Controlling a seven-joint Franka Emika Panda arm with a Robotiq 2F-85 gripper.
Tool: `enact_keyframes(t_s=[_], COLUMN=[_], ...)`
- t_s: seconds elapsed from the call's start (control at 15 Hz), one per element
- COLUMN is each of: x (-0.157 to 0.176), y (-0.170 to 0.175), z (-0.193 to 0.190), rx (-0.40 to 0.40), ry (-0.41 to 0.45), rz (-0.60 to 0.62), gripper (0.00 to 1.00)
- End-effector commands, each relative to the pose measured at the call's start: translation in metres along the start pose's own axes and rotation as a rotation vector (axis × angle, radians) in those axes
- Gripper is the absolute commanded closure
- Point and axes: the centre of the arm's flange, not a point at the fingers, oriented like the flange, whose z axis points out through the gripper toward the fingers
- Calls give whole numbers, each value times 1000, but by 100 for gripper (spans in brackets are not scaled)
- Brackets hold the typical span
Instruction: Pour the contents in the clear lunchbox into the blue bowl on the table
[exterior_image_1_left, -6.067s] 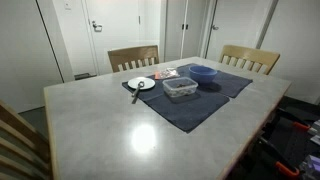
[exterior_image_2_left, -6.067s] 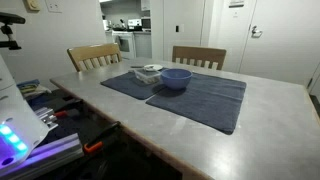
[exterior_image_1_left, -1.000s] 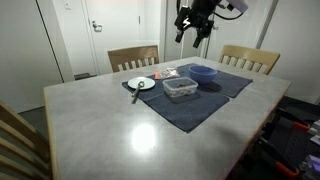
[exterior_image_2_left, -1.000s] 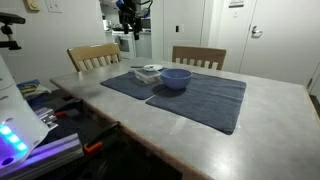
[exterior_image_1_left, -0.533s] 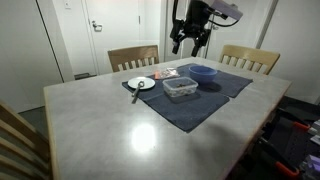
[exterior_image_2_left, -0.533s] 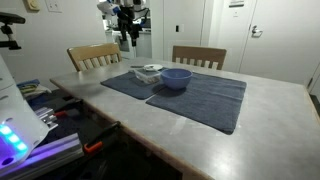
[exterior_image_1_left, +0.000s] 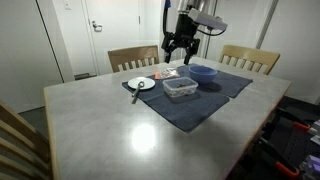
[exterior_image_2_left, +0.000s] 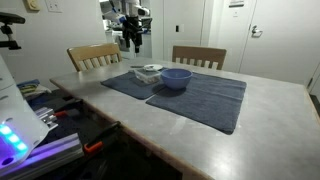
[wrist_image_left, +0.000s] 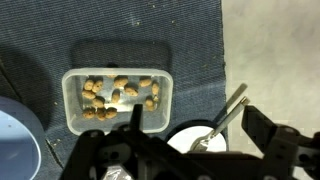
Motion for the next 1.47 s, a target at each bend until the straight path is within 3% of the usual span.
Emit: enact_keyframes(t_s=[0.0,0.8,1.4], x=[21,12,6], y=[-6,-5,-13], z=[21,88,110], rx=[-2,-22,-38], ry=[-31,-123,-99], rz=[-8,9,-6], gripper=[0,0,0])
